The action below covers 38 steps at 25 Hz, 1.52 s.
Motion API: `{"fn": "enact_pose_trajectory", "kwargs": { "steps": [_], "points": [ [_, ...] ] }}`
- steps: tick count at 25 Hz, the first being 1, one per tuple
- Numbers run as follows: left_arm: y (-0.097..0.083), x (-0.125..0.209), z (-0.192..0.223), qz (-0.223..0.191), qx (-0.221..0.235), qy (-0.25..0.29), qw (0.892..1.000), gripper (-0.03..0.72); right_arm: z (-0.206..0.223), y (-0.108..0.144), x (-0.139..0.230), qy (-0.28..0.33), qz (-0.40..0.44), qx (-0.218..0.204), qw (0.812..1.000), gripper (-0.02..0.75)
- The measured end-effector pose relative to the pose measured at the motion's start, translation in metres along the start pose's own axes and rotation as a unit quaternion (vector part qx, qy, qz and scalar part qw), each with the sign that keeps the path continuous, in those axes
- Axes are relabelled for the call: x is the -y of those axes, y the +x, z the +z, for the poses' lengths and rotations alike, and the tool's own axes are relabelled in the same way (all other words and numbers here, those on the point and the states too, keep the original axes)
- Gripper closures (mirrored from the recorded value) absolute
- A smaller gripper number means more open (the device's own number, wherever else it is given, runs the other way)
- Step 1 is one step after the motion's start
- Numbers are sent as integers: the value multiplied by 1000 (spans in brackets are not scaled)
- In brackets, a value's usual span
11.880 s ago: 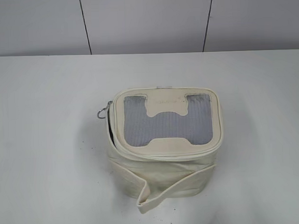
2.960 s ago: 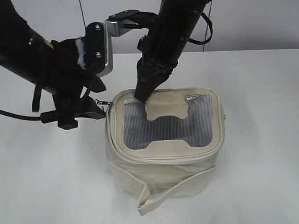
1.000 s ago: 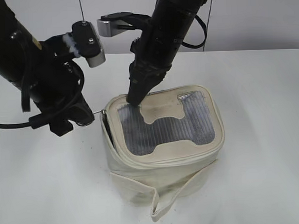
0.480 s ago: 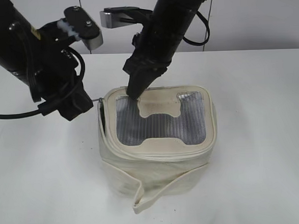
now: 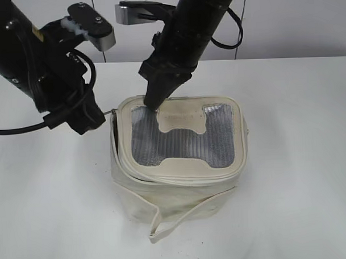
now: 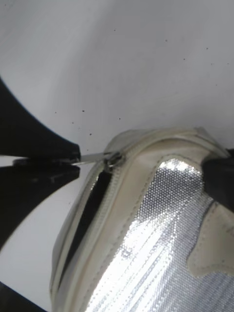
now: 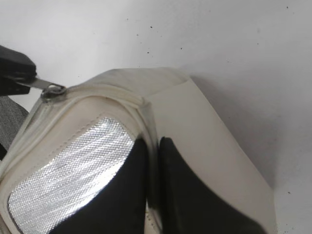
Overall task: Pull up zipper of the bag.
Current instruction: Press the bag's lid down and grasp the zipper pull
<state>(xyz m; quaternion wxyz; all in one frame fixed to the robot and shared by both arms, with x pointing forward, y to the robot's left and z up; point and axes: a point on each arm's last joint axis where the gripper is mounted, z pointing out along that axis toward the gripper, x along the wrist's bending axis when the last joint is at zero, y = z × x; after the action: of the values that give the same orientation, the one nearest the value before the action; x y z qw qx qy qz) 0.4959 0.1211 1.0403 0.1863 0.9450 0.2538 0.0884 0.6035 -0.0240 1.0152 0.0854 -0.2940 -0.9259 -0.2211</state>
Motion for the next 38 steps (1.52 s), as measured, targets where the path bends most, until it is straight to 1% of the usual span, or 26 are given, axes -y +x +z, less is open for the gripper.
{"fn": "enact_pose_trajectory", "kwargs": {
  "steps": [8,14,17,19,25,28,34,38],
  "points": [
    [-3,0,-1,-19,21,0,1000,687,0,-1,1,3,29,3,1000,696],
    [-4,-1,-1,-26,30,-3,999,687,-5,-12,4,2,58,5,998,696],
    [-3,-2,-1,-26,26,-7,999,687,-6,-13,5,1,57,1,998,696],
    [-2,-2,-1,-22,20,-7,1000,687,-7,-13,5,-3,39,-6,999,696],
    [3,-5,-1,-6,-11,-28,1000,688,-9,-17,6,-7,10,-8,1000,696],
    [4,-7,-1,-2,-22,-41,999,688,-11,-19,6,-5,-3,-2,1000,644],
    [4,-6,0,4,-26,-36,999,688,-15,-24,7,-5,-39,10,999,453],
    [5,-7,0,4,-28,-39,999,688,-16,-25,5,-14,-85,7,996,408]
  ]
}}
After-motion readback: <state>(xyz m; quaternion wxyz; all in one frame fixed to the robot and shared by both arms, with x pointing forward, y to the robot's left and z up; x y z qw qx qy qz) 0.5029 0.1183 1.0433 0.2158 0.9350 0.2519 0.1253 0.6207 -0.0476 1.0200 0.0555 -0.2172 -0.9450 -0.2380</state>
